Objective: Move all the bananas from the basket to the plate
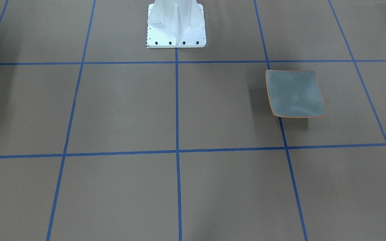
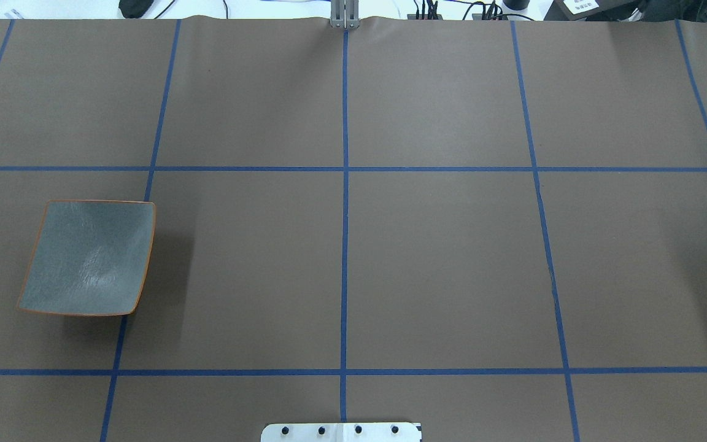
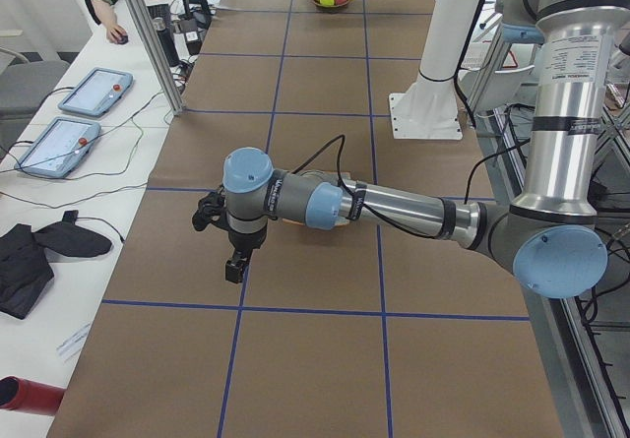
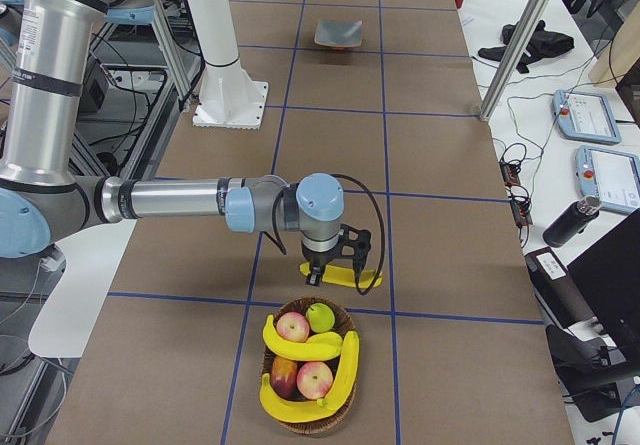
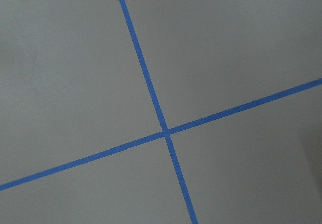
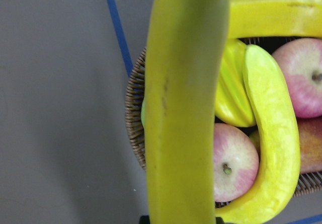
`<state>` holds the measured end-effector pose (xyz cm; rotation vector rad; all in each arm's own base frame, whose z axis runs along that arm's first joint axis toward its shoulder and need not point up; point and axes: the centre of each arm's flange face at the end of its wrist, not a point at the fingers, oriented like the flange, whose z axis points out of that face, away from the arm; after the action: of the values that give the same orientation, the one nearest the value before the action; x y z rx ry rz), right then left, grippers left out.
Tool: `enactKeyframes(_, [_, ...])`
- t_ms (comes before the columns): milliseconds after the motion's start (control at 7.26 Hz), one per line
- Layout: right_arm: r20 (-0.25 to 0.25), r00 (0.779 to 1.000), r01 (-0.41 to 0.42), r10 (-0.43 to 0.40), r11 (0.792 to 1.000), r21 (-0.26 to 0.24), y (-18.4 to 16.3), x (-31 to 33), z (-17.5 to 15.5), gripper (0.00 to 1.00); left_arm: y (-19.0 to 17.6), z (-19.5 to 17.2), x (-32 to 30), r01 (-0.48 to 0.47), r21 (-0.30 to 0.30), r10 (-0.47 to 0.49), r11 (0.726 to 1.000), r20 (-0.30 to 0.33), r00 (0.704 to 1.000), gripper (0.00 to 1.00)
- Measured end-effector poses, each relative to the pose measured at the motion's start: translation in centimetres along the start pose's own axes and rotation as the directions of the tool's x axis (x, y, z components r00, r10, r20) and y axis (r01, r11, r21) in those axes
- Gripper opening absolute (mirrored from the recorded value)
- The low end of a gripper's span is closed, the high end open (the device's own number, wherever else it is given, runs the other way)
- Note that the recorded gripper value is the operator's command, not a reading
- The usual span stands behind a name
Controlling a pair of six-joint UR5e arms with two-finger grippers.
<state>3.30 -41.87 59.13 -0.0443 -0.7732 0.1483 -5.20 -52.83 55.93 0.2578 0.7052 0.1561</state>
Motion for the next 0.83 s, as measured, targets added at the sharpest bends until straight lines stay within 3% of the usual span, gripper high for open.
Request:
enactKeyframes(276, [-0.008,0.997,0.072,-0.072,0.997,-0.029,-7.9,-12.3,-4.7,0.00,-3.6,0.2,3.0,0.120,0.059,-0.118,0.991,-0.024,0.993,1.00])
enactKeyframes(413, [-0.022,0.994,0.107,-0.109,0.992,-0.063,-10.3,-20.1,-7.2,0.00,-6.0,0.3,5.1,0.180,0.097,-0.176,0.979,-0.052,0.983,1.00])
enactKeyframes(551, [-0.027,0.987,0.156,-0.159,0.983,-0.099,-10.7,-27.3,-8.5,0.00,-8.5,0.6,8.2,0.218,0.128,-0.207,0.968,-0.092,0.974,1.00])
enactKeyframes(827, [0.000,0.968,0.247,-0.250,0.956,-0.155,-7.4,-37.7,-7.4,0.00,-13.2,1.5,19.1,0.299,0.158,-0.257,0.941,-0.238,0.936,1.00])
